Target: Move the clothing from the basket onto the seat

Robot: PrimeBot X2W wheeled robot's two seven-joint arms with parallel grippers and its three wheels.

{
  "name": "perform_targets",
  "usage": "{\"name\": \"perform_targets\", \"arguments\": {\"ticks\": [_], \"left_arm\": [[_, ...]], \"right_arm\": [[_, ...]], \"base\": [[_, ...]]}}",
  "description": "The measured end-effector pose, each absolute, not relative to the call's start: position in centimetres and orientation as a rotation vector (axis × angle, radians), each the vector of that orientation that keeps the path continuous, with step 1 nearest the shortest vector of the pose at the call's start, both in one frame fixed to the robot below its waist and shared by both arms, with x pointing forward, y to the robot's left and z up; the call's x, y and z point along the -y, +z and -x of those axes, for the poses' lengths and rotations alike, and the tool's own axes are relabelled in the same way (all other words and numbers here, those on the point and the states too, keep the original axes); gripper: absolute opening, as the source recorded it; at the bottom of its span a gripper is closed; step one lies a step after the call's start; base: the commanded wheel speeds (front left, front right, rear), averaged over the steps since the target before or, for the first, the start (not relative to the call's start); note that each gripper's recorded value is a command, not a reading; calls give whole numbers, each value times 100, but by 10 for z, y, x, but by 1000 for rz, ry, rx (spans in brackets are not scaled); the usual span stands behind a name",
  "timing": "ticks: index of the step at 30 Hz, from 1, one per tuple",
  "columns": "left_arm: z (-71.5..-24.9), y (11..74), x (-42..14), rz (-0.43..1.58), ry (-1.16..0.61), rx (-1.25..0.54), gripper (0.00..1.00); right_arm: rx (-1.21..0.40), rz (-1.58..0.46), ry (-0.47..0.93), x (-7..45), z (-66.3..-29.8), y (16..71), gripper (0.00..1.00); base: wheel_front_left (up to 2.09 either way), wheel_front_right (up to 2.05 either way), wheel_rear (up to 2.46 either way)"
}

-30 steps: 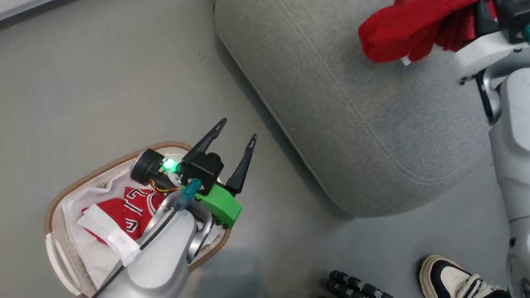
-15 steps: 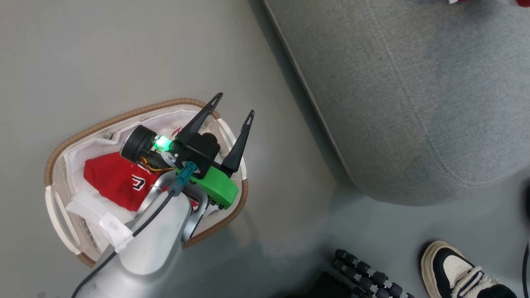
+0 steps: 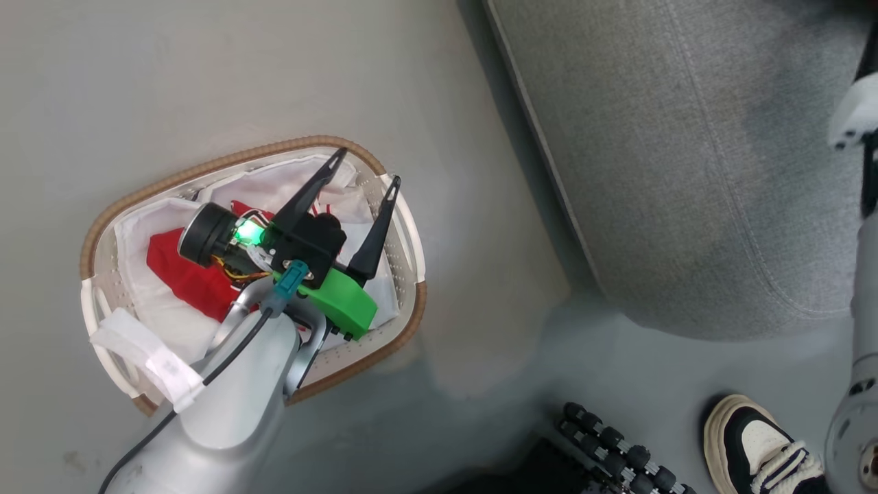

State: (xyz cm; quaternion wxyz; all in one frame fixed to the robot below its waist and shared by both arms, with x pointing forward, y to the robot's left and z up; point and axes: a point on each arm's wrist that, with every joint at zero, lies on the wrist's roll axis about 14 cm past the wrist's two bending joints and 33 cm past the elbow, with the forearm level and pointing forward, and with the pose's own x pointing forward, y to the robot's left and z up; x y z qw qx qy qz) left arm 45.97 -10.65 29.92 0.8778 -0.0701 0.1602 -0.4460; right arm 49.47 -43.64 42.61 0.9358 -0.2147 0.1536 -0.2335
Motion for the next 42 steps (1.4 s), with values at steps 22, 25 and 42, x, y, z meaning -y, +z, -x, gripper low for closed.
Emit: {"name": "perform_targets", "arguments": {"ticks": [22,25,42], "left_arm": [[-471,345,79,90,-810,-257,100],[-480,358,63,112,-727,-236,100],[-480,387,-46,103,-376,-213,100]], "right_arm": [[-190,300,-345,371,-458,449,100],[-160,284,-289,352,-465,454,100],[-66,143,6,233,-492,460,100]], "base": [[0,0,0],[0,0,0],[0,0,0]]}}
